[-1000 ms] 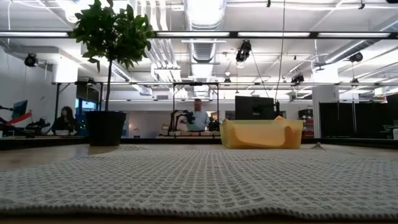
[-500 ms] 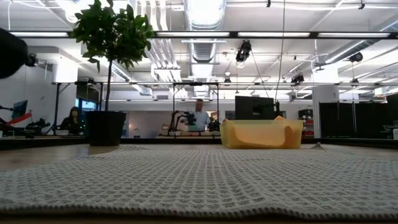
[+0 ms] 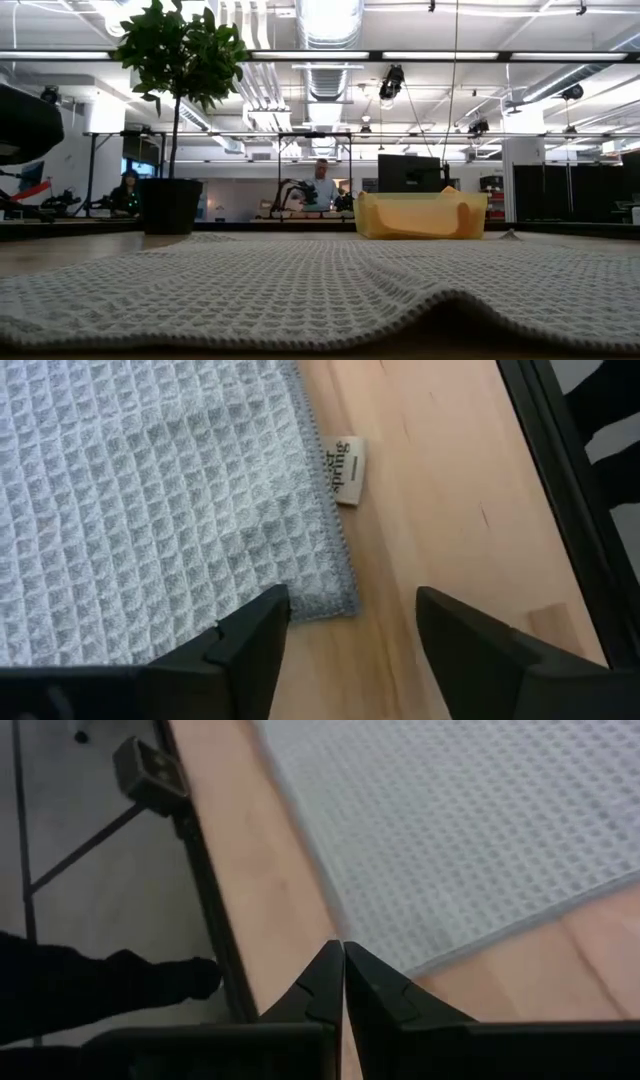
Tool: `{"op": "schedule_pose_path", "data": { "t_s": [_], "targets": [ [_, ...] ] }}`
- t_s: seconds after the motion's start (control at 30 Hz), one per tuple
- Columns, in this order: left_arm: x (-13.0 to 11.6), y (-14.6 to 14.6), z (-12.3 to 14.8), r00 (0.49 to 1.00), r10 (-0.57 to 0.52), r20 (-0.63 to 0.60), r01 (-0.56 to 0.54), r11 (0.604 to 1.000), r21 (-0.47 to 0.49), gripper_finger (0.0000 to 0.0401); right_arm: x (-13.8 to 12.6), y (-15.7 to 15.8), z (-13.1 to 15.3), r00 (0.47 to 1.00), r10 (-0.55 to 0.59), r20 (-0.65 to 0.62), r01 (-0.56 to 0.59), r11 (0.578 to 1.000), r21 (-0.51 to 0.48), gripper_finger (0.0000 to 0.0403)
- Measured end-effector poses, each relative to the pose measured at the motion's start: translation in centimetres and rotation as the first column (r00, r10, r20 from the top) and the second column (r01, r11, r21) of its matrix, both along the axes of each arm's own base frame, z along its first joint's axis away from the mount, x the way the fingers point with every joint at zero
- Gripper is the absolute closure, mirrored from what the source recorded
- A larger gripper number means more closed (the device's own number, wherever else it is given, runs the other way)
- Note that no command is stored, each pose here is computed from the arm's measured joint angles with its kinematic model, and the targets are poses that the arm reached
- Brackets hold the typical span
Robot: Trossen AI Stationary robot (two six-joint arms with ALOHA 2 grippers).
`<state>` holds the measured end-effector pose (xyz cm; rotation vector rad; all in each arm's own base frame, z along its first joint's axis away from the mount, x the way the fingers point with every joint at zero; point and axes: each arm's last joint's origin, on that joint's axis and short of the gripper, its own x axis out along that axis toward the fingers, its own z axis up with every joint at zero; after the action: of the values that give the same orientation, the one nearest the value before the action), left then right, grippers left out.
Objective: Fold microfiber towels
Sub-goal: Fold the gray microfiber towel
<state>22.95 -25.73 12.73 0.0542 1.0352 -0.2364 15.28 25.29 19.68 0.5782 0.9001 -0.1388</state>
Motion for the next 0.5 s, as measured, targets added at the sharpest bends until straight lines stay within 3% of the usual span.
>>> {"op": "schedule_pose_path", "data": {
  "t_s": [0.17, 0.3, 0.5],
  "targets": [
    [0.6, 0.7, -1.1, 0.992, 0.115, -0.043, -0.115, 0.993, 0.0, 0.0232, -0.3, 0.9, -0.1, 1.0, 0.021, -0.004, -0.021, 1.0, -0.006, 0.0394],
    [1.1, 1.5, -2.6, 0.967, 0.226, -0.118, -0.228, 0.974, -0.001, 0.0285, -0.3, 1.5, -0.1, 1.0, 0.029, -0.002, -0.029, 1.0, -0.003, 0.0394],
    [1.3, 1.5, -2.5, 0.959, 0.247, -0.14, -0.251, 0.968, -0.018, 0.0385, -0.3, 1.5, -0.3, 0.997, 0.071, 0.003, -0.071, 0.997, -0.038, 0.0394]
  ]
}}
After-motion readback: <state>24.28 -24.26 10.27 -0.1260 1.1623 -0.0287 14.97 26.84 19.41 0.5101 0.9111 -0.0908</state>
